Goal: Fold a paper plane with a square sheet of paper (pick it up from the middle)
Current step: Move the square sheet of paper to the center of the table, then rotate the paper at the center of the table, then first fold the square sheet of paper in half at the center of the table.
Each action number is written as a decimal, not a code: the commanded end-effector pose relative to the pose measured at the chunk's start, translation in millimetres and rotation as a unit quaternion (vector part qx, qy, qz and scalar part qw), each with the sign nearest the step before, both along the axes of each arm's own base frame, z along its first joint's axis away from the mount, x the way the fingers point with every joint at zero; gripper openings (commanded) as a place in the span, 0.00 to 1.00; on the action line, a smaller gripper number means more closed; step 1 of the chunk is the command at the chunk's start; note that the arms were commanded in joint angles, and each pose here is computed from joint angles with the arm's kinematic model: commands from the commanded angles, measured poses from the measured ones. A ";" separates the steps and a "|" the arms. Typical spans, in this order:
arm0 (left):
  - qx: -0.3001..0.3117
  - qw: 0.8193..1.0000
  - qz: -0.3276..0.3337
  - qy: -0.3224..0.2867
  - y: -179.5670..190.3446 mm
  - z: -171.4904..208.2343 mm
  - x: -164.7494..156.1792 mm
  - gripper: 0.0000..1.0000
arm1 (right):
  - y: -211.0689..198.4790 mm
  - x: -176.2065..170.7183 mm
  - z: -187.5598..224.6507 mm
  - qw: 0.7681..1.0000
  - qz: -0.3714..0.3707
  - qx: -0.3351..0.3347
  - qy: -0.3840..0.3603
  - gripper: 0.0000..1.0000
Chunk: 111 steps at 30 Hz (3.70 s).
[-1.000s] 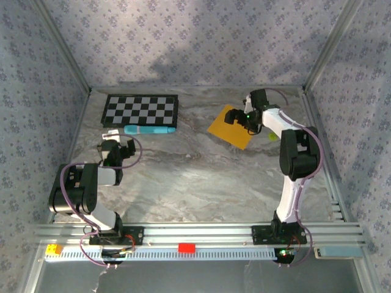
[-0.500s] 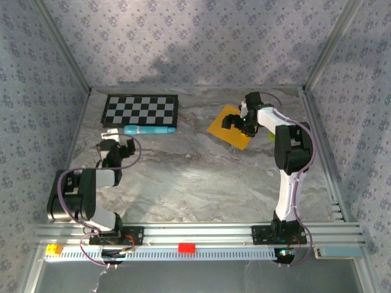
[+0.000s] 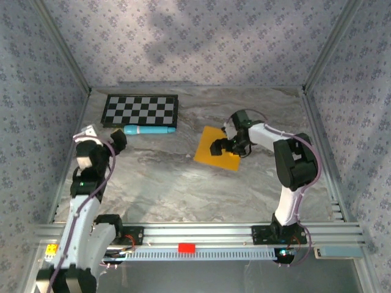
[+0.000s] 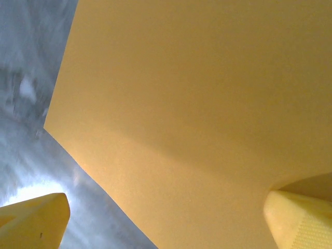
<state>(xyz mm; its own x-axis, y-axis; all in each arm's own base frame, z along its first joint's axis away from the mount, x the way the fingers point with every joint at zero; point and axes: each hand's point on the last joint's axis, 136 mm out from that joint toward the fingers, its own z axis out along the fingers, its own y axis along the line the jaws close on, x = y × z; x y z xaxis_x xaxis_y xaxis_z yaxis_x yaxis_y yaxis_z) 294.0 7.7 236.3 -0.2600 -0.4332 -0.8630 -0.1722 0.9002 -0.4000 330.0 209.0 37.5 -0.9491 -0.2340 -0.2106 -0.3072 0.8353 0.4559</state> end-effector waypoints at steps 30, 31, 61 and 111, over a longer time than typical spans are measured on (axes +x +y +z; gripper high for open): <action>-0.171 0.920 -0.230 0.269 -121.5 -61.8 -60.1 0.87 | 113.4 -92.4 -18.5 0.988 -0.135 -0.001 0.070 0.98; -0.172 0.919 -0.228 0.271 -121.3 -63.1 -61.5 0.87 | 111.8 -94.4 -22.1 0.986 -0.151 -0.004 0.075 0.98; 0.124 0.802 -0.268 0.519 -231.0 -151.9 -59.6 0.78 | -15.4 -80.2 83.8 0.959 -0.239 0.087 -0.127 0.93; 0.170 0.742 -0.267 0.592 -262.9 -233.8 -69.3 0.71 | -16.7 -96.3 64.9 0.965 -0.239 0.081 -0.069 0.92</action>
